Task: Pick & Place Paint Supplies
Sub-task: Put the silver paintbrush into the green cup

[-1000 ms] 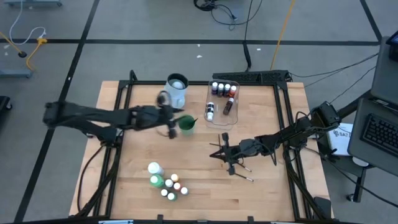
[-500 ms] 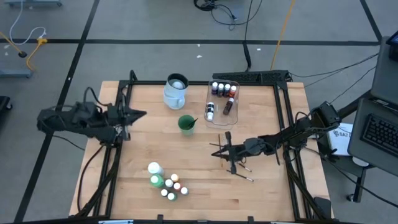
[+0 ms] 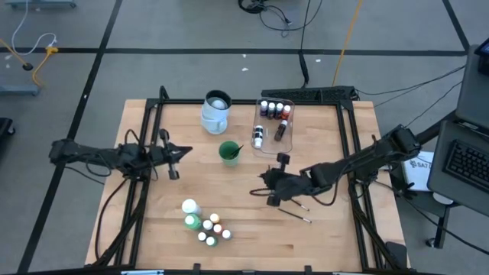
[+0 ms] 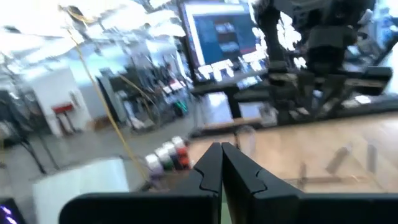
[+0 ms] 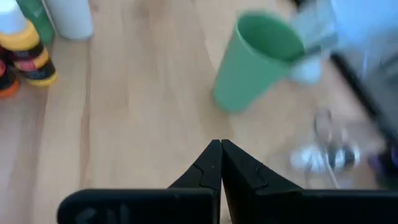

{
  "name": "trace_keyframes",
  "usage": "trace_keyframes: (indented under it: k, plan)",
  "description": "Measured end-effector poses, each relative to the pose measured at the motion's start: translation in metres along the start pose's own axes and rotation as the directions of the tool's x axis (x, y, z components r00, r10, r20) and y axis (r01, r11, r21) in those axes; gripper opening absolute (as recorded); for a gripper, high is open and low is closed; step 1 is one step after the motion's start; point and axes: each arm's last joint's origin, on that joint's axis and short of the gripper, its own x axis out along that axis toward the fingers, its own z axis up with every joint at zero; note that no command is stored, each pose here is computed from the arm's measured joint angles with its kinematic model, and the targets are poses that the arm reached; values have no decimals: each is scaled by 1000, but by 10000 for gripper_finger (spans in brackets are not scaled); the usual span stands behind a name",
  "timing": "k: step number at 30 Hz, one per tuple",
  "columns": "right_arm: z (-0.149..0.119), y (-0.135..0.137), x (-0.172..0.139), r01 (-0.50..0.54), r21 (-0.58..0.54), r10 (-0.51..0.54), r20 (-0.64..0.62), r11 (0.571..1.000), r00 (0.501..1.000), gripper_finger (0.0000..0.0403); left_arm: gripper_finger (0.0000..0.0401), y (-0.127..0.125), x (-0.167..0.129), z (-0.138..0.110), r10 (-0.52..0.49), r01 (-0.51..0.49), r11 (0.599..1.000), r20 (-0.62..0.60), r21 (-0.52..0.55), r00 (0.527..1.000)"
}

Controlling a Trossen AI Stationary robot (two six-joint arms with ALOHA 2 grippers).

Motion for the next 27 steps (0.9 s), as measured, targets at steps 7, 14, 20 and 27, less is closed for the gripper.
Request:
trace_keyframes:
  k: [7, 14, 20, 27]
  plan:
    - [-2, -12, -23, 39, 259, 56, -350, 965, 935, 0, 7, -2, -1, -7, -12, 12, 999, 2, 33, 1000]
    - [-26, 20, -43, -19, 326, 173, -452, 945, 875, 9, 13, -2, -1, -6, -9, 9, 999, 9, 38, 1000]
    - [-62, 42, -47, -9, 411, 247, -529, 912, 812, 74, 17, -1, -1, -4, -4, 2, 998, 24, 55, 1000]
    - [-97, 63, -44, -133, 483, 395, -495, 865, 774, 132, 3, -1, -1, -4, -4, 2, 996, 25, 84, 1000]
